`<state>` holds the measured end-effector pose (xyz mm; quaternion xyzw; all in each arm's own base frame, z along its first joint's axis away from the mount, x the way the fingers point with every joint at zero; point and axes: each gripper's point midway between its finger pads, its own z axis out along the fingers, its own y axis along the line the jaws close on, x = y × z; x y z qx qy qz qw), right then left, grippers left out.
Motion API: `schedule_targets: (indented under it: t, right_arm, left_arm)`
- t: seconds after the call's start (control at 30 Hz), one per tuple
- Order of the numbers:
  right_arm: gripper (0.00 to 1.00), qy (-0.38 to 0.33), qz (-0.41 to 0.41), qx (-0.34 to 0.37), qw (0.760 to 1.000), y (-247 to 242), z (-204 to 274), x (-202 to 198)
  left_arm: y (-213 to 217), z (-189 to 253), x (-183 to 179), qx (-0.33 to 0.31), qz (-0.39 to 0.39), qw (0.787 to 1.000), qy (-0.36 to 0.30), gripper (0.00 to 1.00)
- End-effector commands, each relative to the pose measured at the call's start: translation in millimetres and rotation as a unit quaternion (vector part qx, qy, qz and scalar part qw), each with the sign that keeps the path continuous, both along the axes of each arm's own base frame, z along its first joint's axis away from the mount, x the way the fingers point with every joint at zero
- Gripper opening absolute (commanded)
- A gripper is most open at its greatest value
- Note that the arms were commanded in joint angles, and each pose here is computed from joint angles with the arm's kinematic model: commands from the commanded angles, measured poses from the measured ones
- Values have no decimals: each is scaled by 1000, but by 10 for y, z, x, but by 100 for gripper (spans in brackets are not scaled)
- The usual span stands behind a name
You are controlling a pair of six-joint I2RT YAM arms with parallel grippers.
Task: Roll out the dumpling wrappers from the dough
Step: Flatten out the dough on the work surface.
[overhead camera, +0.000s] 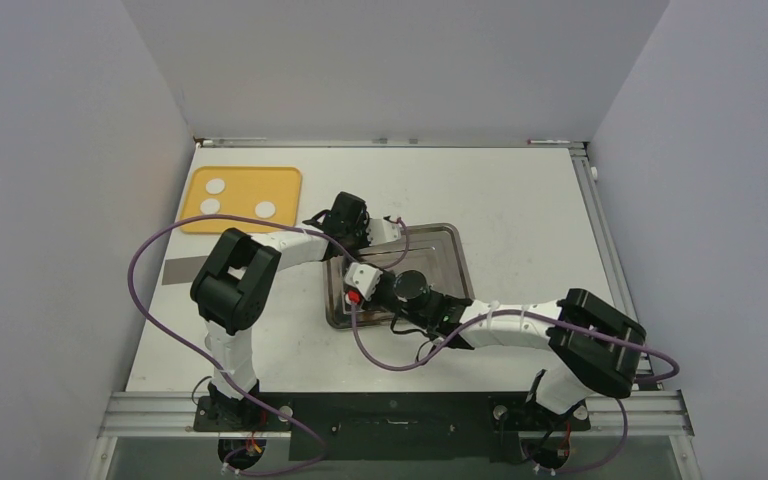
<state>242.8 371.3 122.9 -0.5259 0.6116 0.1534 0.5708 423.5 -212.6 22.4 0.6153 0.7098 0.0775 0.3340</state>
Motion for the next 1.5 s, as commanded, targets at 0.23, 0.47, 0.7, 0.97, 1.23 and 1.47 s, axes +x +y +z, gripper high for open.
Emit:
schedule_targets:
  t: [0.23, 0.47, 0.7, 0.97, 1.23, 1.47]
  right_arm:
    - [8, 143, -35, -162, 976, -585, -1135, -142]
    - [8, 181, -20, -152, 971, -606, -1279, -553]
    - [8, 179, -50, -135, 973, -610, -1238, -75]
    - [8, 185, -28, -150, 971, -574, -1281, -391]
    - [8, 211, -45, -111, 970, -630, -1287, -206]
    - [8, 191, -68, -141, 969, -582, -1350, -12]
  left_arm:
    - [191, -630, -586, 37, -7, 990, 135, 0]
    - [190, -624, -583, 37, -7, 990, 134, 0]
    - [189, -624, -583, 37, -7, 990, 134, 0]
    - [190, -628, -583, 37, -7, 990, 135, 0]
    - [189, -625, -583, 37, -8, 990, 134, 0]
    - [191, -629, -587, 38, -7, 990, 136, 0]
